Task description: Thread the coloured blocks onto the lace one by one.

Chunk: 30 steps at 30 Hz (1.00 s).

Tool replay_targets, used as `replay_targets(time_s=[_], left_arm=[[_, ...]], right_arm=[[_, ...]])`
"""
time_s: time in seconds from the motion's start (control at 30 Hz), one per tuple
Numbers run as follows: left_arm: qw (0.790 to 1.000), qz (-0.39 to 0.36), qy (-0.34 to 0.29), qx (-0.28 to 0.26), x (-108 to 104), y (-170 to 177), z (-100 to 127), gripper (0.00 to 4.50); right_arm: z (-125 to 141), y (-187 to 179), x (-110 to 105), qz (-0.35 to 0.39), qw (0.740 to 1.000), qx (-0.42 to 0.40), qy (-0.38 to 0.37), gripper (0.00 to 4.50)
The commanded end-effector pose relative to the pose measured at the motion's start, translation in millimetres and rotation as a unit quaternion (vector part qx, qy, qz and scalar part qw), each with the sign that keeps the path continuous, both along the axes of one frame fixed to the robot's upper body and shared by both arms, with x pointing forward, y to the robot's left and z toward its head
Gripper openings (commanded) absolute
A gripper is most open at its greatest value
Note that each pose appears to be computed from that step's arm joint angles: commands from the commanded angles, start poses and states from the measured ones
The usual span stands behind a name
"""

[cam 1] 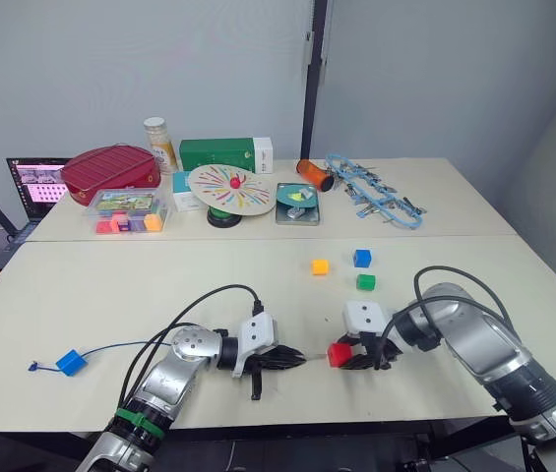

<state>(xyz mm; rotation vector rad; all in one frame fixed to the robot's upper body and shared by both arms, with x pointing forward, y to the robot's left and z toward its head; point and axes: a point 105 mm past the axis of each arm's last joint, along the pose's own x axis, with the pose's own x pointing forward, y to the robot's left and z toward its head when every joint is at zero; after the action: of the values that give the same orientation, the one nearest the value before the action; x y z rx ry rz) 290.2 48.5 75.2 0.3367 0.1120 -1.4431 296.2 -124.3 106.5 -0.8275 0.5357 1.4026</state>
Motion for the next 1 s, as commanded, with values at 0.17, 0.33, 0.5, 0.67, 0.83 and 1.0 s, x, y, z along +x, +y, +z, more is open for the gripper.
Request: replay_targets(time_s=[0.17,0.33,0.5,0.67,0.83,1.0], left_arm=[[1.000,-0.017,0.003,-0.008,-2.4,-6.5,6.6,0.00],[1.000,-0.024,0.008,-0.010,-4.5,-8.1,7.1,0.00],[1.000,-0.023,0.000,-0.018,-1.0,-14.5,8.6,0.00],[0.999,-0.019,-0.014,-0.040,8.2,-22.2,15.9,0.00],[0.999,-0.035,-0.018,-0.035,7.8,-26.7,15.7,0.00],[0.999,-0.041,-0.021,-0.026,11.0,-40.6,14.5,0.00]], right_arm=[[-13.2,2.9,-3.6,0.001,0.999,-0.037,0.016,1.18],[-15.2,3.9,-2.5,-0.005,0.999,-0.043,0.017,1.18],[-16.9,8.4,-5.4,-0.002,0.999,-0.042,0.022,1.18],[-20.1,9.8,-9.3,-0.003,0.999,-0.041,0.027,1.18],[-20.0,10.4,-10.0,-0.007,0.999,-0.039,0.029,1.18],[-19.8,12.3,-10.8,-0.006,0.999,-0.037,0.029,1.18]])
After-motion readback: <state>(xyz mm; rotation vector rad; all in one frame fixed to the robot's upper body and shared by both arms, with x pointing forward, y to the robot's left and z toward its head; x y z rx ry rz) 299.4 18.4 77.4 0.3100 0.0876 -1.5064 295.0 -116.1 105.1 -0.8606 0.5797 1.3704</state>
